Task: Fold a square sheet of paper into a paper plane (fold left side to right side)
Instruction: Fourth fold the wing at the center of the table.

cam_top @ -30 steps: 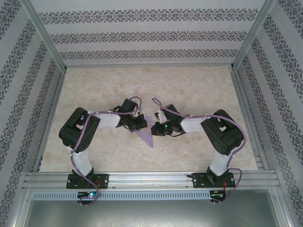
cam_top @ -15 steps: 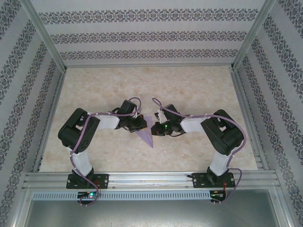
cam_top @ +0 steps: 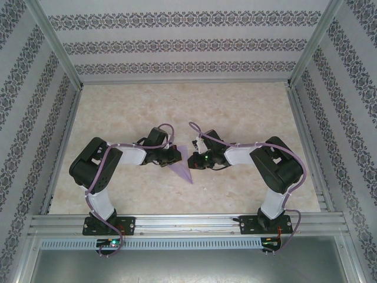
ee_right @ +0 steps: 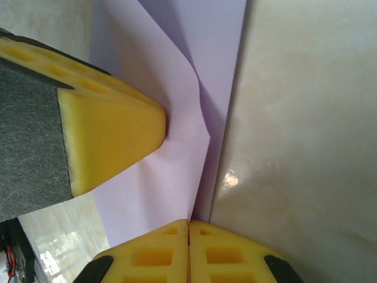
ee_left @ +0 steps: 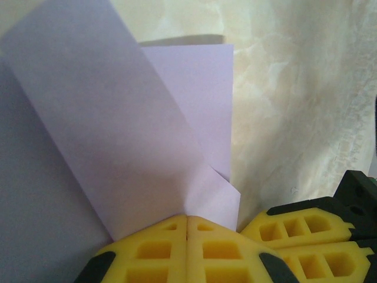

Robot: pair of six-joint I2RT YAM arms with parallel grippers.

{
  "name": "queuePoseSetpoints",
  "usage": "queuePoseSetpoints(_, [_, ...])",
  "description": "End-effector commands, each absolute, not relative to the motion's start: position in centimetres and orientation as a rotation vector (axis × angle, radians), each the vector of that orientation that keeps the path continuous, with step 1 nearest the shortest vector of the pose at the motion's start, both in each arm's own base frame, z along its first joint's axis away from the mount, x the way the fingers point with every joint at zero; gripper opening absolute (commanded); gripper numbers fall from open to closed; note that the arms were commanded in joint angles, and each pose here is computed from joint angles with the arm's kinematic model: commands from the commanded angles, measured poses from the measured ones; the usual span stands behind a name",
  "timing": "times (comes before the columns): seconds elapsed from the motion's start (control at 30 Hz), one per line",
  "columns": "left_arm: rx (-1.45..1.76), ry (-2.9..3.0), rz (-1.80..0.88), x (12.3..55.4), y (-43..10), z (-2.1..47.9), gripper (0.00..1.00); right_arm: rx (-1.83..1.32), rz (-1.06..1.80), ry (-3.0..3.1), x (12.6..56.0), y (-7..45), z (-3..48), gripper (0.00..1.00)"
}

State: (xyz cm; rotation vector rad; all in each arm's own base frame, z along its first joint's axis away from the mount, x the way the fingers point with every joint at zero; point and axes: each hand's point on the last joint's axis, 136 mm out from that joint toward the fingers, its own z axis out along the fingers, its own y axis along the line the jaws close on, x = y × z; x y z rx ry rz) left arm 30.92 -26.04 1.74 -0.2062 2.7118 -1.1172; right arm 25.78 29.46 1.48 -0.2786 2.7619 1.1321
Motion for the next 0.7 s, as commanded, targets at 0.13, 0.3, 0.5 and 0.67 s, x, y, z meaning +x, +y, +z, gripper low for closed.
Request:
queuePoseSetpoints(0.13, [-0.305,2.845,-0.951,28.5,-23.6,-1.7,0.00,-0.267,1.093,2.775,25.9,29.3,1.8,0.16])
queuePoseSetpoints(0.3, [-0.306,2.843,-0.953,28.4,-23.6,-1.7,0.00,-0.252,1.101,2.733,26.6,29.0,3.4,0.23])
queuePoseSetpoints(0.5, [-0.307,2.839,-0.957,28.5,-23.7,-1.6,0.00,-0.249,1.098,2.704,26.1,27.9,5.2,0.31])
queuePoseSetpoints(0.67, [-0.306,2.835,-0.958,28.6,-23.7,-1.5,0.00,-0.282,1.237,2.681,23.7,28.6,6.7,0.22])
